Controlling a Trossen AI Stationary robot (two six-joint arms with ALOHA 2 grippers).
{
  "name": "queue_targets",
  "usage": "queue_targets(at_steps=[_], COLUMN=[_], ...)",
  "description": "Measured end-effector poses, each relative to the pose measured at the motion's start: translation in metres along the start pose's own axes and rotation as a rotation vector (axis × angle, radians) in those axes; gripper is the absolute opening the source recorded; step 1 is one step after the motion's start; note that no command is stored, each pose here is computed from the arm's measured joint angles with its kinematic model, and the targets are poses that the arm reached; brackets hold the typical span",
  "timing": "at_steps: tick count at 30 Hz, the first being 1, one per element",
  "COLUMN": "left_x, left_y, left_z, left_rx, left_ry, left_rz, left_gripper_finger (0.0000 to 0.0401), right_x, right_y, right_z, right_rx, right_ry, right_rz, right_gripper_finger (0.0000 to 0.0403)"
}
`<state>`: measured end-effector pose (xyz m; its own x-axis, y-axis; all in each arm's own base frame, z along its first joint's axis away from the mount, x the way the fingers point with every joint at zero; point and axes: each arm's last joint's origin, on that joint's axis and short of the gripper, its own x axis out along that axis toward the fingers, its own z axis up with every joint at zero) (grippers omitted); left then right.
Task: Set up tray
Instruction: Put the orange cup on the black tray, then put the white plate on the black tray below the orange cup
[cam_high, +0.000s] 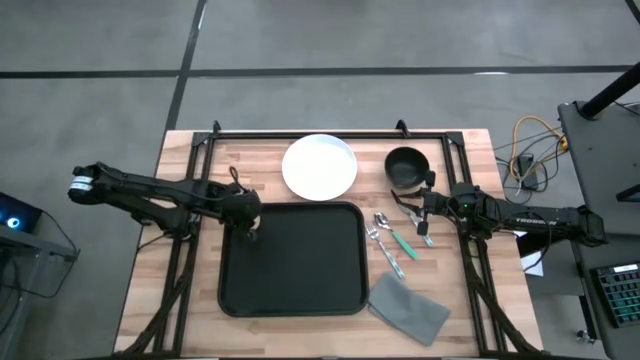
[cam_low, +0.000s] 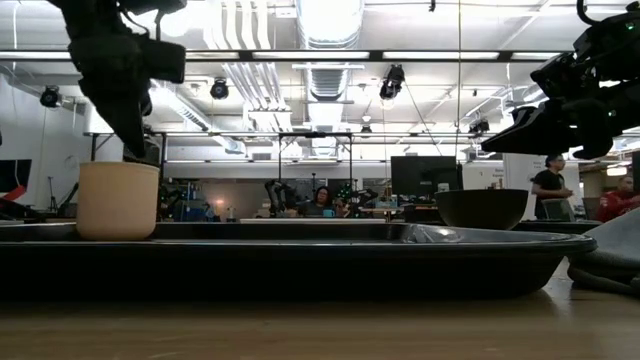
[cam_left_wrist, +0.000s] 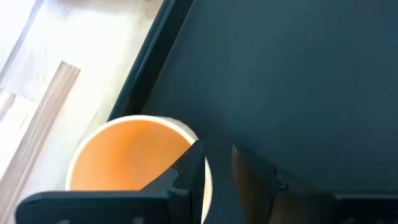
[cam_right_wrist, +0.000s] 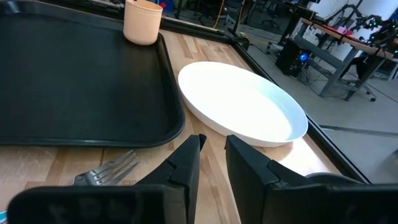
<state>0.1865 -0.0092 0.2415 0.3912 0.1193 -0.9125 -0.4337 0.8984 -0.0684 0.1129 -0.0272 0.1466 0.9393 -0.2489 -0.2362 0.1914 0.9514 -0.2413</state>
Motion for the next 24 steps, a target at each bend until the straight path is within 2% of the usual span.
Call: queue_targets(at_steps=[9, 20, 22, 24], left_x=[-0.0053, -0.0057, -0.0077, -0.0104], left_y=[-0.0019, -0.0023, -0.0027, -0.0037], left_z=[0.0047, 0.0058, 0.0074, 0.0102], left_rx=[0.026, 0.025, 0.069, 0.167], left_ry=[-0.055, -0.059, -0.067, -0.091], left_rz=[-0.029, -0.031, -0.033, -0.039], left_gripper_finger=[0.0062, 0.0062, 0.0062, 0.0062], right_x=[0.0000, 0.0000, 0.0000, 0.0000], right_y=[0.0001, 0.0000, 0.0000, 0.0000], right_z=[-0.0001, -0.0001, 0.0000, -0.0001], right_rx=[0.000, -0.001, 0.001, -0.001], right_ry=[0.000, 0.000, 0.000, 0.000], right_rz=[0.001, 0.001, 0.000, 0.000], right_gripper_finger=[0.0068, 0.0068, 0.0068, 0.0068])
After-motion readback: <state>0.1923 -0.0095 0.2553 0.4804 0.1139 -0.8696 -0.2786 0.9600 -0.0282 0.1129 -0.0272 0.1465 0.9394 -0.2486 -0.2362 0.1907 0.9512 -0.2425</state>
